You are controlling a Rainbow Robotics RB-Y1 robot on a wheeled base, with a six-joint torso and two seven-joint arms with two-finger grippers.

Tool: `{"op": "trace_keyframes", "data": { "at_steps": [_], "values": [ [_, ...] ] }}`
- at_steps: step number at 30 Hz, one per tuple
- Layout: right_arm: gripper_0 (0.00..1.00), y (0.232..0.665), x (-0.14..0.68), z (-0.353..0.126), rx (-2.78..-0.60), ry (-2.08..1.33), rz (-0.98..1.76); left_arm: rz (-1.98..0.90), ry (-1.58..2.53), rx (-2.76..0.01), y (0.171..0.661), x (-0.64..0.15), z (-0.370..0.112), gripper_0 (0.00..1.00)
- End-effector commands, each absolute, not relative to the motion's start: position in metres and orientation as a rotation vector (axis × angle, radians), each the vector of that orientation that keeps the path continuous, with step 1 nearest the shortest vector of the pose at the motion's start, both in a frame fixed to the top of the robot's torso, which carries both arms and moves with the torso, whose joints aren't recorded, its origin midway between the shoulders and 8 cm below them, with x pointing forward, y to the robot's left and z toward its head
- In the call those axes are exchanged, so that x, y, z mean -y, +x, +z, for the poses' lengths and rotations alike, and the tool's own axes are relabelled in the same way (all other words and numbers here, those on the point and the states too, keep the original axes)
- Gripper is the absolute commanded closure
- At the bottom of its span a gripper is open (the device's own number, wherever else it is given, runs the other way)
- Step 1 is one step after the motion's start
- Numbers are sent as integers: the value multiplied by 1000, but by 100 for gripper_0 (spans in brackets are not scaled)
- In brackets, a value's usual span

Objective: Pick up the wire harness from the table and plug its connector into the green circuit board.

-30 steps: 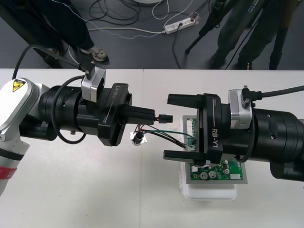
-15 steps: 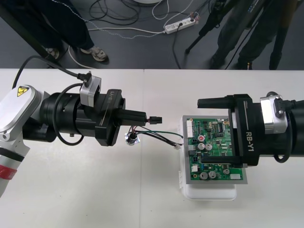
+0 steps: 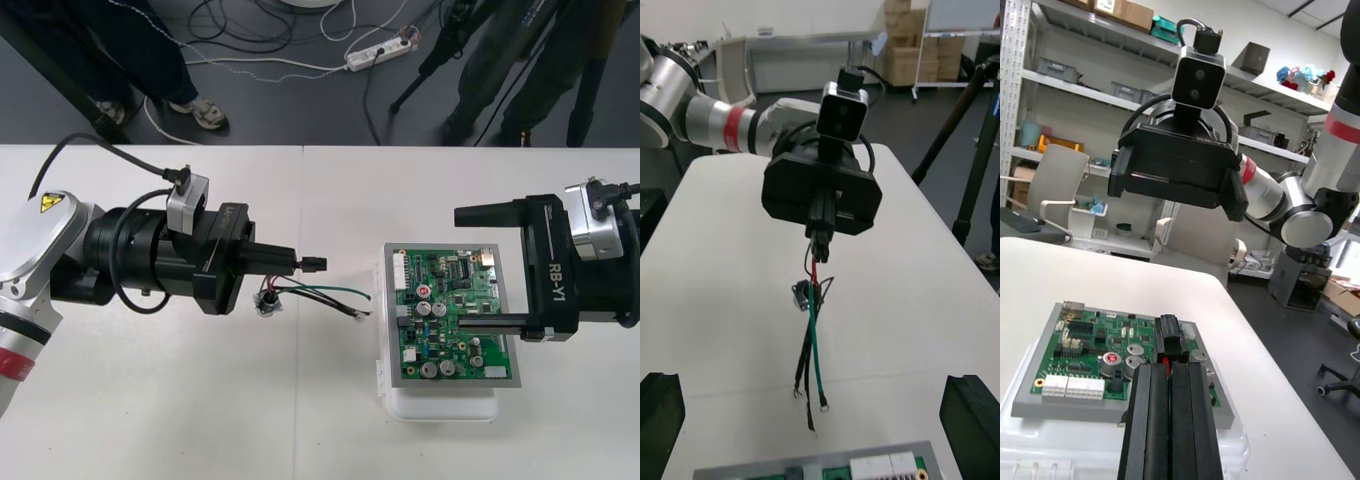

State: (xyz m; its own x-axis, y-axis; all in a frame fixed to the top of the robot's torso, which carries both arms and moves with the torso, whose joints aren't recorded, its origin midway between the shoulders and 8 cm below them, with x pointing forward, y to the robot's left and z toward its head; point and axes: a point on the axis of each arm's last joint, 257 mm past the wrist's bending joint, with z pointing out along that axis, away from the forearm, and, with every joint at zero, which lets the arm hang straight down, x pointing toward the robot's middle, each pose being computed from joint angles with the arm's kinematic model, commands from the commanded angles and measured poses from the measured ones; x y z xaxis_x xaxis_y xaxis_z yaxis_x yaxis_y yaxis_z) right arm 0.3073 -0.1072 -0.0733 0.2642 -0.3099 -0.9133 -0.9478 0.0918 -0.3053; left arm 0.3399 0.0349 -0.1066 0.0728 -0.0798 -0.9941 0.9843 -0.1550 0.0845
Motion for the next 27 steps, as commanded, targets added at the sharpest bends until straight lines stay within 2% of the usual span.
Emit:
{"op": "trace_keyframes", "data": {
  "at_steps": [1,27],
  "values": [
    [0,319,127,-73,-1299,-1508,596,-1235,1426,-915,331,-38,-111,100],
    [0,369,207,-129,-1593,-1656,161,-1168,1439,-914,346,-25,-175,100]
  ]
}}
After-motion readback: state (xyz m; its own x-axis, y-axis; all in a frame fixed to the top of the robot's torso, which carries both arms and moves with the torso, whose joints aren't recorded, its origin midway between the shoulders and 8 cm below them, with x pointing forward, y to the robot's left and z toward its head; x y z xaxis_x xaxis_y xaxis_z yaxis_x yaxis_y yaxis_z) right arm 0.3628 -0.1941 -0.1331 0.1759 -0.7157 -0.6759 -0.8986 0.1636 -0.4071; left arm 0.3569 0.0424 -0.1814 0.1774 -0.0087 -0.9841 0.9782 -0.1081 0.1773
